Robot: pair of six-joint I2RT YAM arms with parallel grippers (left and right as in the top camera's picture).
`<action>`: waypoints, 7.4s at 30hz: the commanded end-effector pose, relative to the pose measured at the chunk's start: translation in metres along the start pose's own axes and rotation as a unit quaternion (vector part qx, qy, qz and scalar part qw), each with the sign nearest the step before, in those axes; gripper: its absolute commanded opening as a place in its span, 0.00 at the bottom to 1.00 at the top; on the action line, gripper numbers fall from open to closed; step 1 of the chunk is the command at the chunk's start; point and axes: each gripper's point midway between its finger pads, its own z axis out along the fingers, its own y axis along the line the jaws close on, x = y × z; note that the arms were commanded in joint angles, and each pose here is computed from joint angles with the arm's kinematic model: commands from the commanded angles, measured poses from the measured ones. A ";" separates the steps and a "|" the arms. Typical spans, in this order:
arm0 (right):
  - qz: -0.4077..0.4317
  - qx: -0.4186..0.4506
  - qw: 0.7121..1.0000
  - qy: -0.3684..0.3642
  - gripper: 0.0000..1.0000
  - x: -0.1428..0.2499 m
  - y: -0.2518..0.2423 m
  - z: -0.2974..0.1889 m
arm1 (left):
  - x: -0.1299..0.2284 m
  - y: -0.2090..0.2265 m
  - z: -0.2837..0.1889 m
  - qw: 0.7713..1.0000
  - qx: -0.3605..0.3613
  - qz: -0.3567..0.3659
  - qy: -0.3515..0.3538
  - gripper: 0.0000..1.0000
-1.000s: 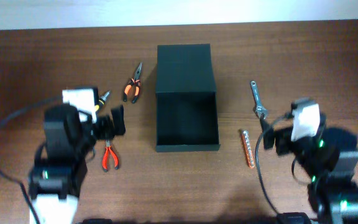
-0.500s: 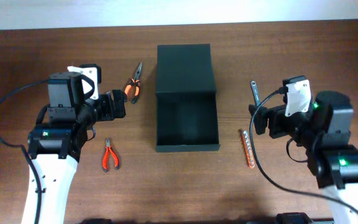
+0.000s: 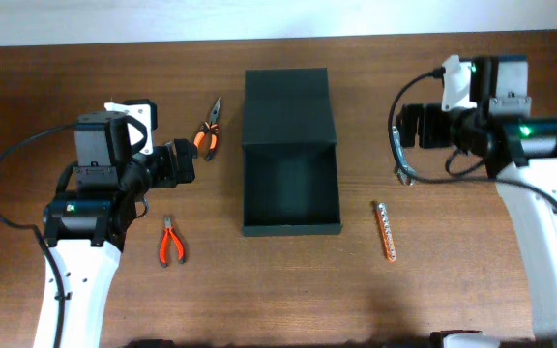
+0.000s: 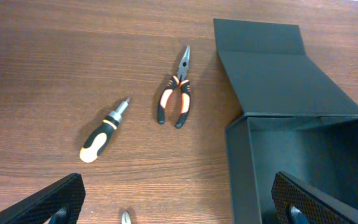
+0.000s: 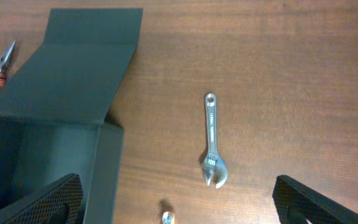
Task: Pack container
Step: 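Raise the left arm over the table and move the right gripper toward the silver wrench, then lower the right gripper onto the silver wrench handle and close it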
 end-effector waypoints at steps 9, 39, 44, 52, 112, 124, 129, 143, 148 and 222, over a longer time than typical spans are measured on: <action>0.011 0.050 0.995 0.086 0.99 0.022 -0.030 0.073 | -0.007 0.002 -0.003 1.000 -0.011 0.012 -0.010 0.99; 0.035 0.052 0.964 0.258 0.99 0.111 -0.050 0.167 | -0.003 0.002 -0.003 1.000 -0.011 0.011 -0.002 0.99; 0.034 0.056 0.963 0.261 0.99 0.115 -0.053 0.174 | -0.002 0.002 -0.003 1.000 -0.012 0.011 0.001 0.99; 0.034 0.061 0.960 0.270 0.96 0.122 -0.056 0.184 | 0.003 0.003 -0.003 1.000 -0.012 0.010 0.012 0.99; 0.030 0.076 0.957 0.280 0.73 0.133 -0.064 0.200 | 0.008 0.003 -0.003 1.000 -0.013 0.010 0.022 0.99; 0.030 0.076 0.955 0.287 0.65 0.136 -0.064 0.198 | 0.008 0.003 -0.003 1.000 -0.013 0.010 0.022 0.99; 0.022 0.074 0.958 0.277 0.65 0.132 -0.064 0.201 | 0.008 0.003 -0.003 1.000 -0.013 0.010 0.022 0.99; -0.008 0.066 0.962 0.264 0.59 0.125 -0.064 0.205 | 0.008 0.003 -0.003 1.000 -0.013 0.010 0.022 0.99; -0.007 0.065 0.961 0.268 0.49 0.127 -0.064 0.204 | 0.008 0.003 -0.003 1.000 -0.013 0.010 0.022 0.99; -0.006 0.068 0.968 0.240 0.16 0.099 -0.062 0.187 | 0.008 0.003 -0.003 1.000 -0.013 0.010 0.022 0.99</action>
